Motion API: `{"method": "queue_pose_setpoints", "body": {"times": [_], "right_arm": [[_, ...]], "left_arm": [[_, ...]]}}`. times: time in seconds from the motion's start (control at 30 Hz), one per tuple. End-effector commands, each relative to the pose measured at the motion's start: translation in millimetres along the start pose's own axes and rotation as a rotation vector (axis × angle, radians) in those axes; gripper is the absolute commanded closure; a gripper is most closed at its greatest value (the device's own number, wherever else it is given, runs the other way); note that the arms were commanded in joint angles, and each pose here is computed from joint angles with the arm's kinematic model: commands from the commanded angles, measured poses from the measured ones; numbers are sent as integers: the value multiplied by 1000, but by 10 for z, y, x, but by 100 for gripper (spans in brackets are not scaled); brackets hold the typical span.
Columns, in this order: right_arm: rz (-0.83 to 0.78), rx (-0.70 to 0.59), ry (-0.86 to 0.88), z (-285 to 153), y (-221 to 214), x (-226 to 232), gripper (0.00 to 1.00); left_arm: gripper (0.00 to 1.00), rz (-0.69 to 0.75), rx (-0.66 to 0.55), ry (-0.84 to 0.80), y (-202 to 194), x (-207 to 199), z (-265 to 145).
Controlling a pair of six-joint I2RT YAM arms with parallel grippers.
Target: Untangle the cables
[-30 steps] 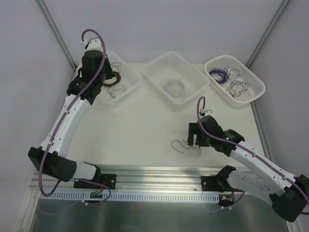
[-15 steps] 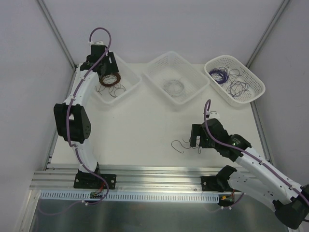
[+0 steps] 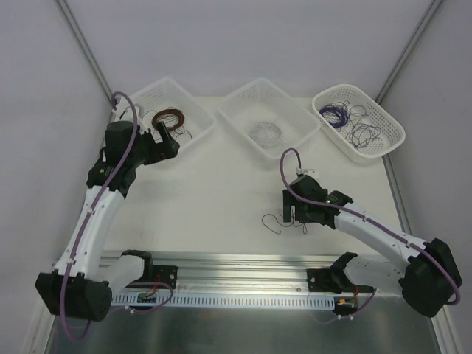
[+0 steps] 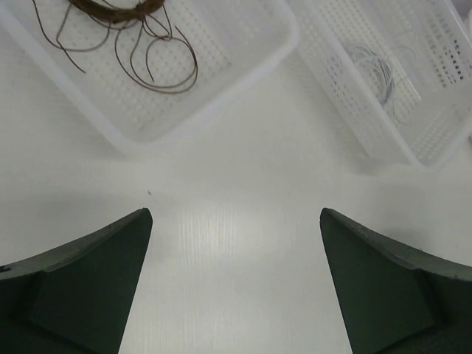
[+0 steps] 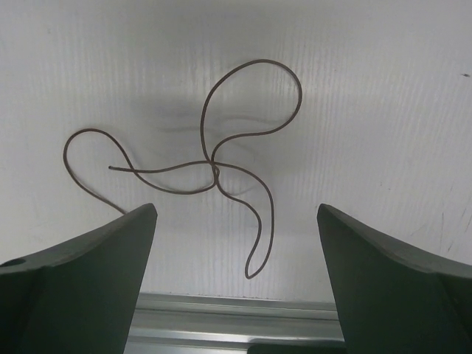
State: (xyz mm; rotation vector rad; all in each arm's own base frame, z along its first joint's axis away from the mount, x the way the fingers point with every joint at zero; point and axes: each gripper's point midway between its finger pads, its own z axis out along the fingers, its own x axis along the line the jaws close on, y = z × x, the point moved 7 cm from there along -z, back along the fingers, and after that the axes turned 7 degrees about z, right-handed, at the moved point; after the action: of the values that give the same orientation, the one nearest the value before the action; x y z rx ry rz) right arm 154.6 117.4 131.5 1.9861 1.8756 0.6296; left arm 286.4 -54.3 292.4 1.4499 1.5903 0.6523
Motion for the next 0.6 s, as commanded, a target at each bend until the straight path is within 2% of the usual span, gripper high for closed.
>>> {"method": "queue_pose_setpoints", "body": {"times": [0.0,0.03,0.1,0.17,0.27,0.37,0.57], "right_arm": [[14,-7,25,94,139,157,6],[14,6,24,117,146,184,7],[18,44,6,221,112,216,9],[25,68,-3,285,82,237,11],[30,119,-27,383,28,259,18],[29,147,-46,446,11,280,32],[7,189,-58,542,-24,315,50]], "left_arm": [[1,-50,77,-125,-480,-87,-193],[1,-49,59,-184,-531,-140,-336],[1,-74,109,-209,-798,-124,-376],[1,-87,108,-271,-915,-168,-504],[1,-119,136,-324,-1129,-187,-606],[1,-155,157,-359,-1303,-195,-662],[1,-213,203,-401,-1460,-264,-704]]}}
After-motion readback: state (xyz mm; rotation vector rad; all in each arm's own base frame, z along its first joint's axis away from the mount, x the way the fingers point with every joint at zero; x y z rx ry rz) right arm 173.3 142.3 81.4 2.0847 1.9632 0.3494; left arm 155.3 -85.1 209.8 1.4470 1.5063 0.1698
